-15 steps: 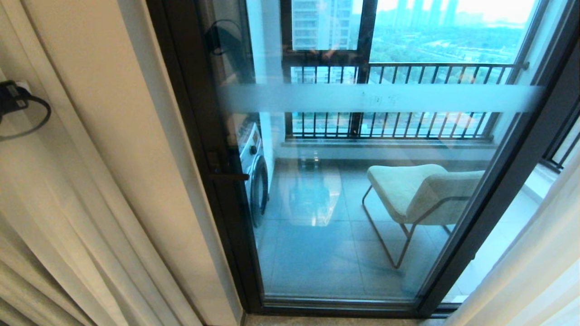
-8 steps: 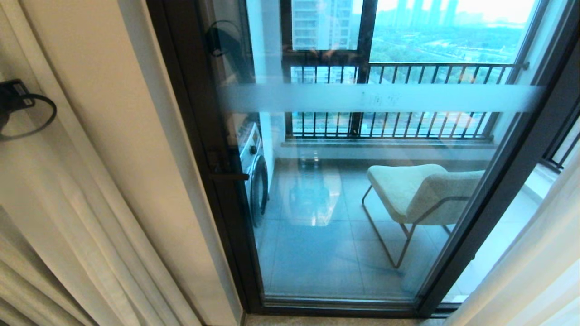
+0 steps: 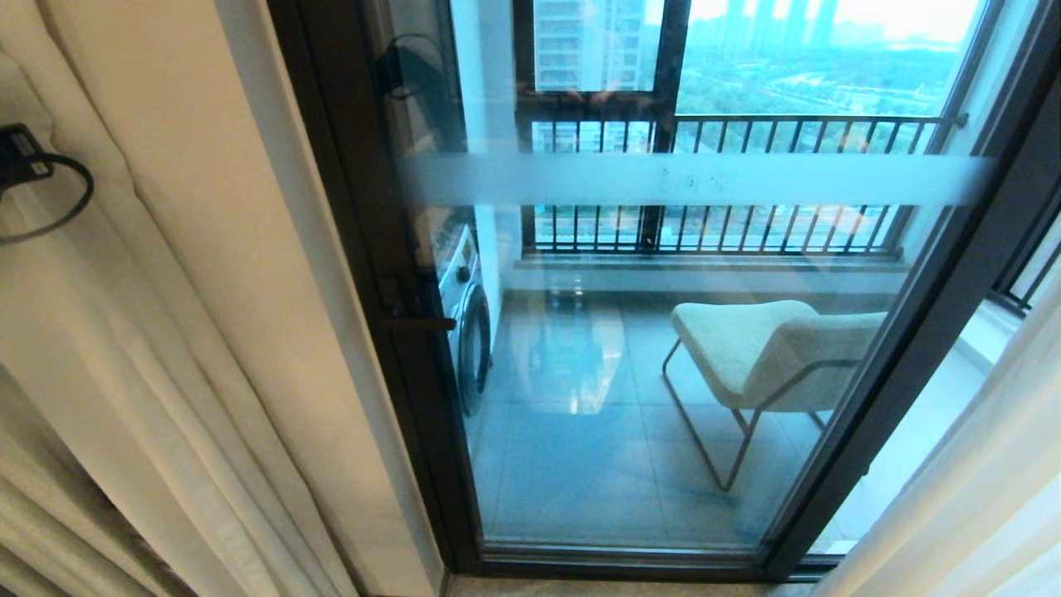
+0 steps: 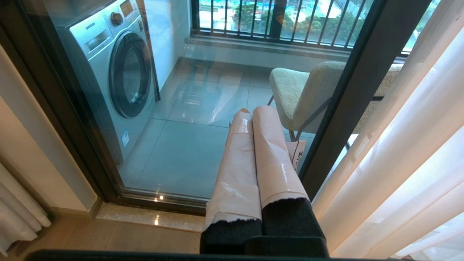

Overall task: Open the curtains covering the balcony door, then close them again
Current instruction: Close the inner curtains on both sides

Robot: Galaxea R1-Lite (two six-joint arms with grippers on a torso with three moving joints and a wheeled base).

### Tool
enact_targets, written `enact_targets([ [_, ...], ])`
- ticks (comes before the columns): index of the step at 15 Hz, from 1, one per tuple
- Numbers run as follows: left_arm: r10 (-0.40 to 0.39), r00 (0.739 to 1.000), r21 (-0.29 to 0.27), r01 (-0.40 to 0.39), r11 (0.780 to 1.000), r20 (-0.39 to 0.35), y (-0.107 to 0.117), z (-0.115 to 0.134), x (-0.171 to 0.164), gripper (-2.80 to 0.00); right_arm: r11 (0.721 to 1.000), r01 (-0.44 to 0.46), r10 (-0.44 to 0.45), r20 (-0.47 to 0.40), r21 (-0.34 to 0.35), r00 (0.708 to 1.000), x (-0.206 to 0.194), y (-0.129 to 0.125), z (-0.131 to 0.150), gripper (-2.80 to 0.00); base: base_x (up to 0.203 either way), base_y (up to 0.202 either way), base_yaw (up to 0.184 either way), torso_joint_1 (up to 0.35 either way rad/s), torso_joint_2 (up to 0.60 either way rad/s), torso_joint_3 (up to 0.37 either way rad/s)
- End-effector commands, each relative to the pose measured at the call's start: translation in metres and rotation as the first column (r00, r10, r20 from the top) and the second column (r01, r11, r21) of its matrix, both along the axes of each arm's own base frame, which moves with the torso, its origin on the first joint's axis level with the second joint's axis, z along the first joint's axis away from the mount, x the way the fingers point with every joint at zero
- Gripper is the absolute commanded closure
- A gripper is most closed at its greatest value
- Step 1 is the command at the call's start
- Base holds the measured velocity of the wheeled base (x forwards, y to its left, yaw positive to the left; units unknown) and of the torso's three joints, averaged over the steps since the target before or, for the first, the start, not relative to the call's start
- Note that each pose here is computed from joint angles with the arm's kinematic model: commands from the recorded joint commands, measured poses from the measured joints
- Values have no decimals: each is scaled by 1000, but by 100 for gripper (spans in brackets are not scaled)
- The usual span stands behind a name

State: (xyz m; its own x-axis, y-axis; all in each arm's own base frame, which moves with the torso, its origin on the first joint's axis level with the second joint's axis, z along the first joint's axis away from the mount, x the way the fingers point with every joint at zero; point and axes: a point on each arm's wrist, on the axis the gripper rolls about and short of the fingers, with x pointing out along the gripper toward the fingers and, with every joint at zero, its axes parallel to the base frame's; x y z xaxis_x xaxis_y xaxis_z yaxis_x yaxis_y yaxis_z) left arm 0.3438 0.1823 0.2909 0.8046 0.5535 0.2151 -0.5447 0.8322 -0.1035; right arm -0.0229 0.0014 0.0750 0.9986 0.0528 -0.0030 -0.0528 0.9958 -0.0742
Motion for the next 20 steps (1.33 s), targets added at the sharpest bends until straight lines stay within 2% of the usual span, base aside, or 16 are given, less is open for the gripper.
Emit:
enact_targets([
  [1, -23, 999, 17, 23, 1000, 25, -9, 14, -16, 0, 1000, -1, 1, -2, -1, 1000, 0, 0, 0, 0, 0, 0, 0, 0, 0, 0],
  [3, -64, 997, 19, 63, 998, 30, -15, 18, -23, 0, 1000, -1, 1, -2, -1, 1000, 0, 0, 0, 0, 0, 0, 0, 0, 0, 0],
  [5, -129, 990, 41, 126, 991, 57, -27, 32, -38, 0, 1000, -1, 1, 0, -1, 1000, 0, 0, 0, 0, 0, 0, 0, 0, 0, 0],
  [7, -212, 976, 65, 209, 976, 51, -37, 37, -48, 0, 1000, -1, 1, -1, -1, 1000, 0, 0, 0, 0, 0, 0, 0, 0, 0, 0],
  [10, -295, 954, 93, 290, 953, 52, -52, 45, -71, 0, 1000, -1, 1, -2, -1, 1000, 0, 0, 0, 0, 0, 0, 0, 0, 0, 0],
  [14, -397, 914, 91, 390, 916, 84, -88, 53, -89, 0, 1000, -1, 1, -1, -1, 1000, 0, 0, 0, 0, 0, 0, 0, 0, 0, 0],
  [17, -492, 866, 99, 483, 870, 94, -121, 55, -102, 0, 1000, -1, 1, -2, -1, 1000, 0, 0, 0, 0, 0, 0, 0, 0, 0, 0],
  [20, -588, 804, 95, 581, 808, 90, -152, 50, -115, 0, 1000, -1, 1, -2, -1, 1000, 0, 0, 0, 0, 0, 0, 0, 0, 0, 0],
])
